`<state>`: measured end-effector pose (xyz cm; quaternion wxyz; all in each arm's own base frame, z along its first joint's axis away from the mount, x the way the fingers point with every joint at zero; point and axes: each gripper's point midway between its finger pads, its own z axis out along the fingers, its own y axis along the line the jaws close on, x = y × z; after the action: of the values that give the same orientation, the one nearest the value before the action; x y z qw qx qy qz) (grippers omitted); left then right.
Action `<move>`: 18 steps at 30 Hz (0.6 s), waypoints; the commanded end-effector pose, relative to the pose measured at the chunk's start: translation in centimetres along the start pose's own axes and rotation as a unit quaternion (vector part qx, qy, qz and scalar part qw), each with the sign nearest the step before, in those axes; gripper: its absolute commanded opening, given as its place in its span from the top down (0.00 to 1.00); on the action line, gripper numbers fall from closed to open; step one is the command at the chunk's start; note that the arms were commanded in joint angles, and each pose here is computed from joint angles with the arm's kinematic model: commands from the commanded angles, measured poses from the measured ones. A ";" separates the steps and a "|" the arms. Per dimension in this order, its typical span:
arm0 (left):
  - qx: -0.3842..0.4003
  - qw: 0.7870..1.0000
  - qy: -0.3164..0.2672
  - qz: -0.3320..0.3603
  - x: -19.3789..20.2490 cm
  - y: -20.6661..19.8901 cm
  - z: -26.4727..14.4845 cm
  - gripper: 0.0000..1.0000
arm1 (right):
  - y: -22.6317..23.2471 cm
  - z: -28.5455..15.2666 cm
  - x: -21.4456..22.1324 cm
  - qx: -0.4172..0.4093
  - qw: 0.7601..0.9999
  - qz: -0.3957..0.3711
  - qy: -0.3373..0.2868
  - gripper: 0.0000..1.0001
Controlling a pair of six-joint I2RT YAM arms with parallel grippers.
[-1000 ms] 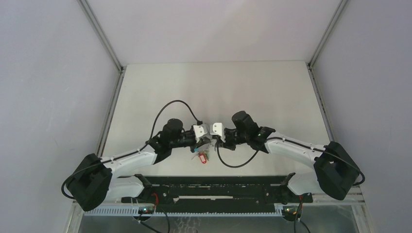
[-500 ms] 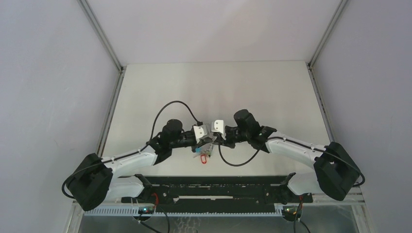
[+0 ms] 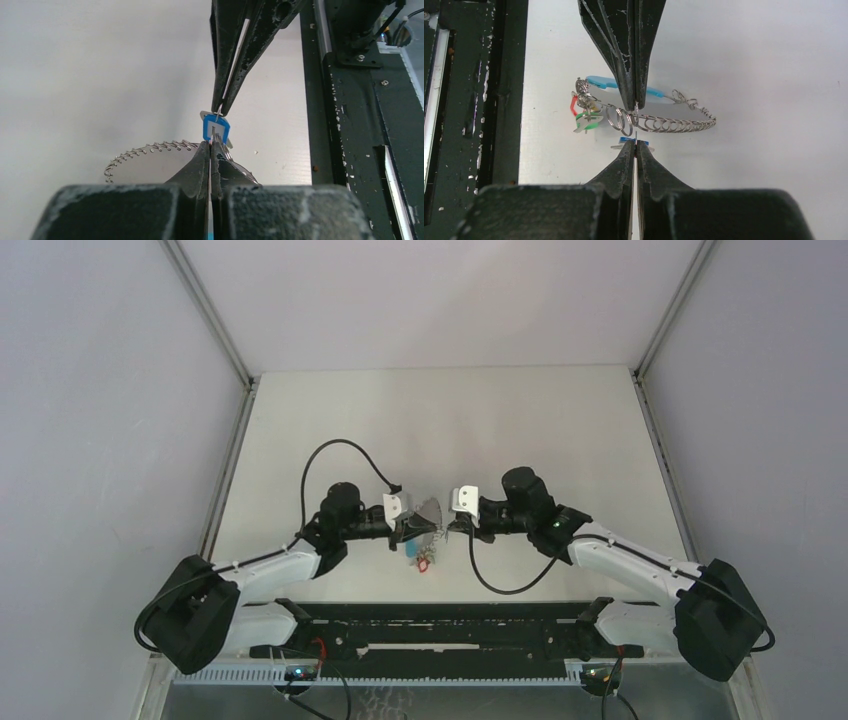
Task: Put the keys on the keyring
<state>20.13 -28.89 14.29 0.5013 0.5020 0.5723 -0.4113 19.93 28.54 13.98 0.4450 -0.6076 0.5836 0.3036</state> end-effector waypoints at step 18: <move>0.031 0.998 -0.047 0.009 -2.1 -0.8 0.3 1.00 | -0.2 0.5 -0.8 0.003 1.000 -0.023 -0.014 1.00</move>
<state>19.55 -29.48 15.29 0.5014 0.5006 0.5527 -0.4388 19.84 28.71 13.42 0.4400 -0.6107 0.5846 0.3026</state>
